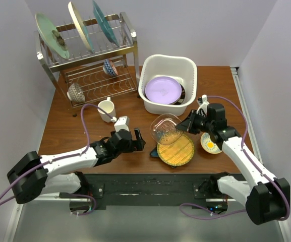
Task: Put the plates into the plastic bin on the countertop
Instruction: Pick up the plate from the corner of the board, then place the plate in the plastic bin.
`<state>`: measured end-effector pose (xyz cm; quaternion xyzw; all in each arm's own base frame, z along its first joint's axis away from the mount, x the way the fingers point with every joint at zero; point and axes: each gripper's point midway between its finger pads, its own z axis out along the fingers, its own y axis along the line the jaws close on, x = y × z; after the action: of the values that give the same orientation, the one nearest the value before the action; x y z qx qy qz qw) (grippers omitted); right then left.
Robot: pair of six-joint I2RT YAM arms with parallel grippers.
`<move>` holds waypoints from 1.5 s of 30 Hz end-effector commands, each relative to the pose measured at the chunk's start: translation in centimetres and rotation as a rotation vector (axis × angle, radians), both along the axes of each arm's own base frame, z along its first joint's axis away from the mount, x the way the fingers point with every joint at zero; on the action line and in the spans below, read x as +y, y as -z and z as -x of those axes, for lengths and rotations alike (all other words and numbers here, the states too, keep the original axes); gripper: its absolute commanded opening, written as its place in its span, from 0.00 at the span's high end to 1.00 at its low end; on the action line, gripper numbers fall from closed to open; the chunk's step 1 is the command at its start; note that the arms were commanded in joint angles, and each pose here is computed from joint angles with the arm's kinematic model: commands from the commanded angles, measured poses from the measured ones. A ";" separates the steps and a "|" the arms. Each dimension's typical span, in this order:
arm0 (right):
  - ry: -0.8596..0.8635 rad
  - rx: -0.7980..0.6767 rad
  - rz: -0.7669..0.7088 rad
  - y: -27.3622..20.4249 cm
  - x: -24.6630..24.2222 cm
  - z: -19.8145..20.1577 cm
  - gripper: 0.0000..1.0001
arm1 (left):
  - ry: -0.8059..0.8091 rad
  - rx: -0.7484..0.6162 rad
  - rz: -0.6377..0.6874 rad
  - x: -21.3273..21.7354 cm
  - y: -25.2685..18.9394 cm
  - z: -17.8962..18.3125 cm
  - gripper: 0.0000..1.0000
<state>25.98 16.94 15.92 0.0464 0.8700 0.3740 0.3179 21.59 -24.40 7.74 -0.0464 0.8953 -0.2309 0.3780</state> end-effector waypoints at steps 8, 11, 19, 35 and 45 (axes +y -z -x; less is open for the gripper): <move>0.016 -0.154 -0.052 -6.4 1.4 -5.5 1.00 | 0.043 0.013 0.075 -1.8 -0.4 0.1 0.00; 0.020 -0.175 -0.056 -7.3 1.8 -7.2 1.00 | 0.052 0.038 0.068 -1.7 0.3 0.6 0.00; 0.027 -0.213 -0.064 -9.9 2.8 -12.0 1.00 | 0.053 0.058 0.063 -1.5 0.9 0.9 0.00; 0.149 -0.232 -0.054 -11.3 1.3 -21.5 1.00 | 0.124 0.082 0.002 -3.1 1.6 0.5 0.00; 0.206 -0.123 -0.036 -5.8 0.4 -26.2 1.00 | 0.168 0.084 -0.006 -4.7 1.6 -0.2 0.00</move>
<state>49.92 17.56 20.32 0.1080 0.8462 0.3553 0.3821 20.28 -27.49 3.87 0.0071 0.9258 -0.2357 0.2955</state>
